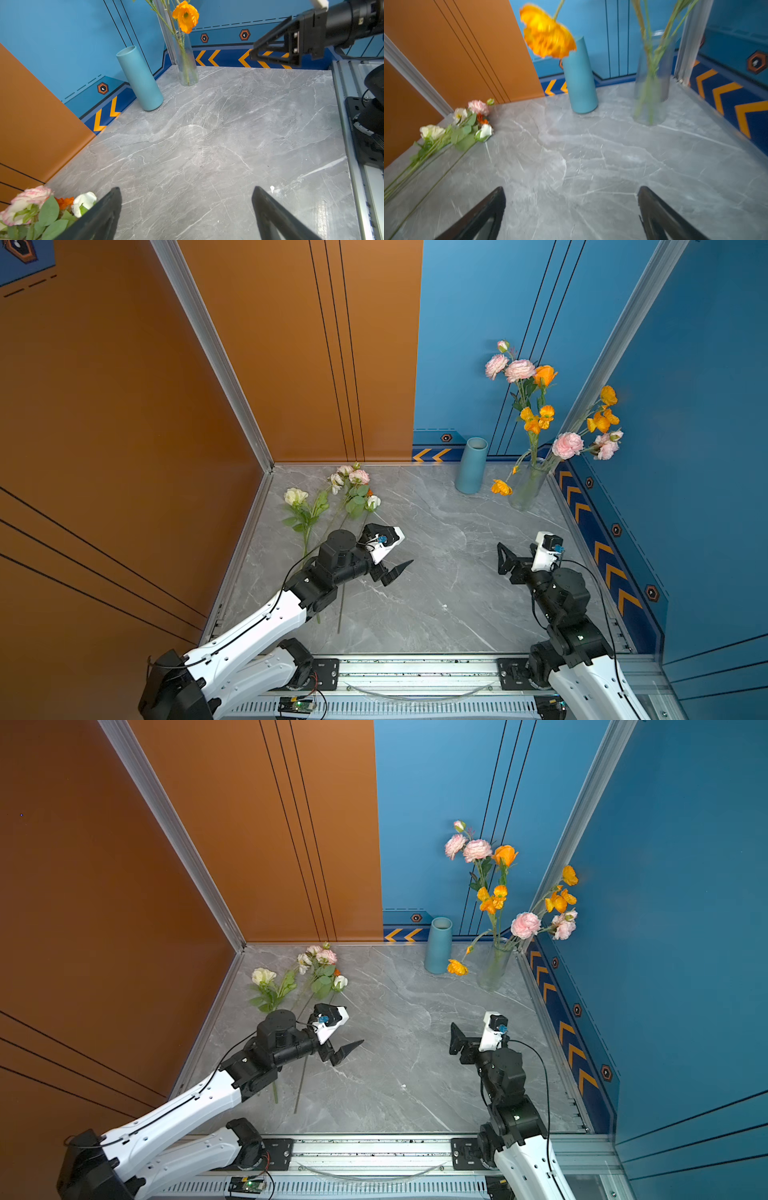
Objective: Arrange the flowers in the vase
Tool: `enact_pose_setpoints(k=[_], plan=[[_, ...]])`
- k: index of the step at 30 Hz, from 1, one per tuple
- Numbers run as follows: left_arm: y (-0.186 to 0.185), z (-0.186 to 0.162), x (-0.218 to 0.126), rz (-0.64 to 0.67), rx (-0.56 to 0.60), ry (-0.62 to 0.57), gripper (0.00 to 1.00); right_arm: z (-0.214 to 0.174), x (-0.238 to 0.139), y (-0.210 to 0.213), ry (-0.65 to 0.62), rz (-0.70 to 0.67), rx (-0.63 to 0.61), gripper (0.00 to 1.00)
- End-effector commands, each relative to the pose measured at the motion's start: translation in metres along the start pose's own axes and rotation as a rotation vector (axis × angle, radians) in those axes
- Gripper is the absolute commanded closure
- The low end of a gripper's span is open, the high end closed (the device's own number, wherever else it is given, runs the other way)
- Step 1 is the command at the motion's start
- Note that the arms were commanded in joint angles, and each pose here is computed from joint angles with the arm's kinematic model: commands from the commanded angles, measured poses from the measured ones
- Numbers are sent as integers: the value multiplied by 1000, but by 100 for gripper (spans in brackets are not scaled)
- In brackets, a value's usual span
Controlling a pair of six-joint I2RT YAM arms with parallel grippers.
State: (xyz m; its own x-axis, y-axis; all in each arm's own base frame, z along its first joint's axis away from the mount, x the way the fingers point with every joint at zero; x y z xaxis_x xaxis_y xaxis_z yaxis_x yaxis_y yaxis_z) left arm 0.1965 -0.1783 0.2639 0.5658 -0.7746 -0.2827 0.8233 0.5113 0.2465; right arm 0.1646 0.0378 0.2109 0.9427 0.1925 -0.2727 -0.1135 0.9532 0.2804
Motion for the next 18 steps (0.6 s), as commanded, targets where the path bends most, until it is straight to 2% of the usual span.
enact_pose_setpoints(k=[1, 4, 6, 9, 15, 18], plan=[[16, -2, 15, 60, -140, -63, 2, -14, 10, 11, 90, 109, -35, 0], [26, 12, 48, 97, -169, -62, 2, -24, 16, 17, 3, 173, -42, 0], [31, 25, 83, 94, -142, -53, 2, -26, 16, 23, -69, 270, -24, 0], [51, 43, 144, 132, -153, -109, 2, -28, 15, 35, -81, 387, -42, 0], [94, 58, 272, 115, -176, -219, 2, -38, 14, 40, -115, 390, -125, 0], [108, 53, 318, 125, -174, -225, 2, -37, 14, 39, -133, 380, -139, 0]])
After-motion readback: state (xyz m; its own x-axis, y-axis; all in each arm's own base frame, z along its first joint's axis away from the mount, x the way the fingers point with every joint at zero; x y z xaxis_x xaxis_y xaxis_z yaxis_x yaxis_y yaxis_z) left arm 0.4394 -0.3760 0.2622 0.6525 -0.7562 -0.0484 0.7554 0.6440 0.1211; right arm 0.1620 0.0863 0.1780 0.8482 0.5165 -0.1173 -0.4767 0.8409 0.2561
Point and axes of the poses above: each gripper's point midway between its finger pads, its own x axis out along the fingers, its own y axis along the line the jaws close on, z = x × y, the point moved 10 cm from there along -x, back along the fingers, and after that the axes turned 3 degrees about x, right-handed, at the moved point
